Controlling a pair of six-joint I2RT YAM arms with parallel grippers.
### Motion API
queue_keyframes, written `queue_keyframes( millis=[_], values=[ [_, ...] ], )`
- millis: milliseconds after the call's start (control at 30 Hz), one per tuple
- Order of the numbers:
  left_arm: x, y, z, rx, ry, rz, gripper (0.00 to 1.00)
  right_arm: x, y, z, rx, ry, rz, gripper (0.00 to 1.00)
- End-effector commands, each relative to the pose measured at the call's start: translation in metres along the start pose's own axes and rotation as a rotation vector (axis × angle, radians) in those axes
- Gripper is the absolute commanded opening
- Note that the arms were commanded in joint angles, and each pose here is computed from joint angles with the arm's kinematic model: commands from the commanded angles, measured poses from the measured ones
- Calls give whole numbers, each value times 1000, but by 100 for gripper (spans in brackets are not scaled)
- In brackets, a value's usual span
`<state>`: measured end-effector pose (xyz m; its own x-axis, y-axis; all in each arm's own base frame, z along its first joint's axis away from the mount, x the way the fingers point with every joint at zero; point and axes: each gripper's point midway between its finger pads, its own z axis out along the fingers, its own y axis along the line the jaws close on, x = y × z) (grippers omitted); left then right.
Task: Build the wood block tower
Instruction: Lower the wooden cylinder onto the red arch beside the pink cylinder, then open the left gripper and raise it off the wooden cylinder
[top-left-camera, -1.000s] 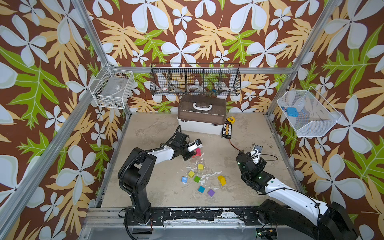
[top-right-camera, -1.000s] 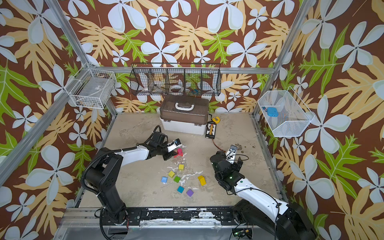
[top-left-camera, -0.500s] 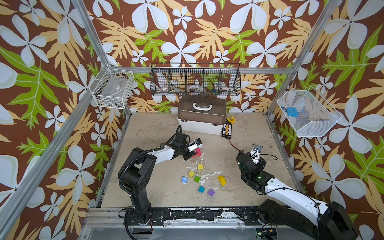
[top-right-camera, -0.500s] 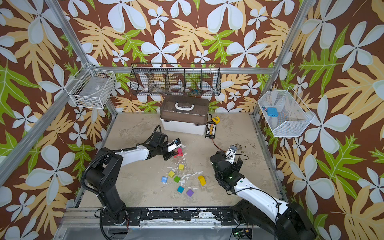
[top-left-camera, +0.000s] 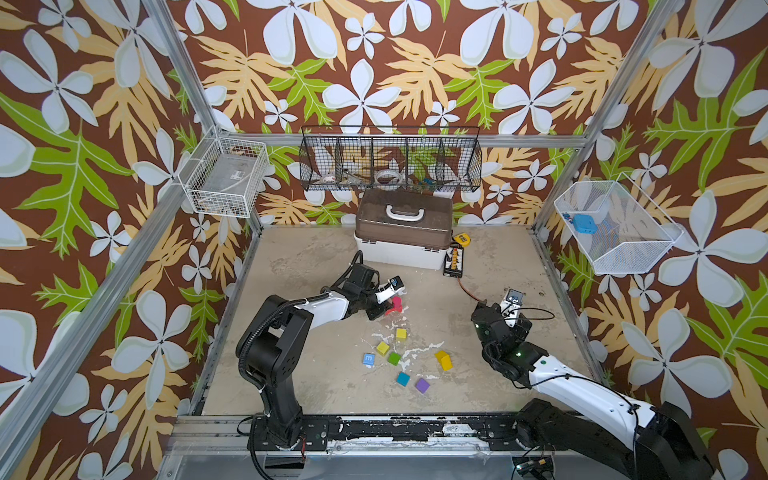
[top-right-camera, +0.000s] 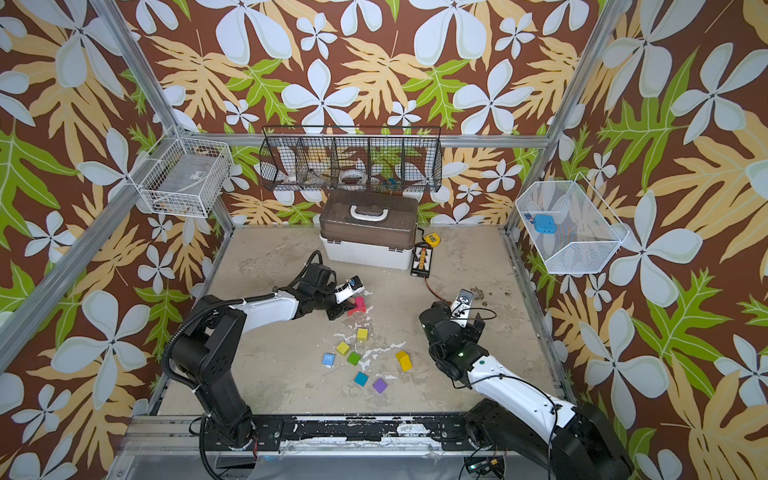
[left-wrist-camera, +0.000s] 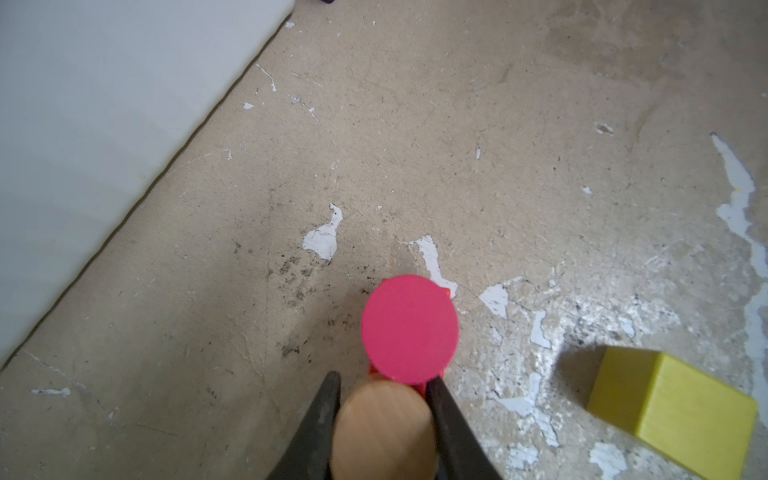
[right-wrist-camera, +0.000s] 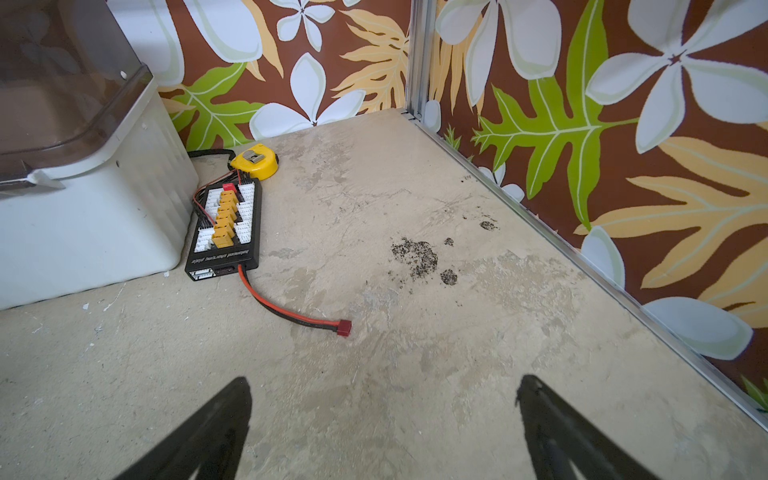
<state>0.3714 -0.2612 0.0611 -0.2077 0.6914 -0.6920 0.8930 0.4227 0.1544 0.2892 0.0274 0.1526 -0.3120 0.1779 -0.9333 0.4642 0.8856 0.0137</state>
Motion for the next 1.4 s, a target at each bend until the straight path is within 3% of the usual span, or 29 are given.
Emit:
queue_keyframes(
  millis=[0, 633, 667, 700, 1133, 1267, 1367],
  values=[
    [-5, 2, 0, -4, -20, -4, 25, -2, 0, 0, 4, -2, -9, 100],
    [-6, 4, 1, -14, -21, -25, 33, -1, 2, 1, 3, 4, -17, 100],
    [-6, 4, 1, -13, -22, -24, 61, -1, 2, 1, 3, 4, -17, 100],
    [-6, 4, 1, -11, -21, -24, 99, -1, 2, 1, 3, 5, -18, 100],
    [-18, 3, -9, -11, -55, -19, 100, -1, 2, 1, 5, 5, -18, 100],
    [-46, 6, -41, -63, -168, -27, 100, -1, 3, 1, 4, 7, -21, 100],
    [-74, 12, -83, -155, -298, -57, 100, -1, 3, 1, 5, 7, -22, 100]
  ],
)
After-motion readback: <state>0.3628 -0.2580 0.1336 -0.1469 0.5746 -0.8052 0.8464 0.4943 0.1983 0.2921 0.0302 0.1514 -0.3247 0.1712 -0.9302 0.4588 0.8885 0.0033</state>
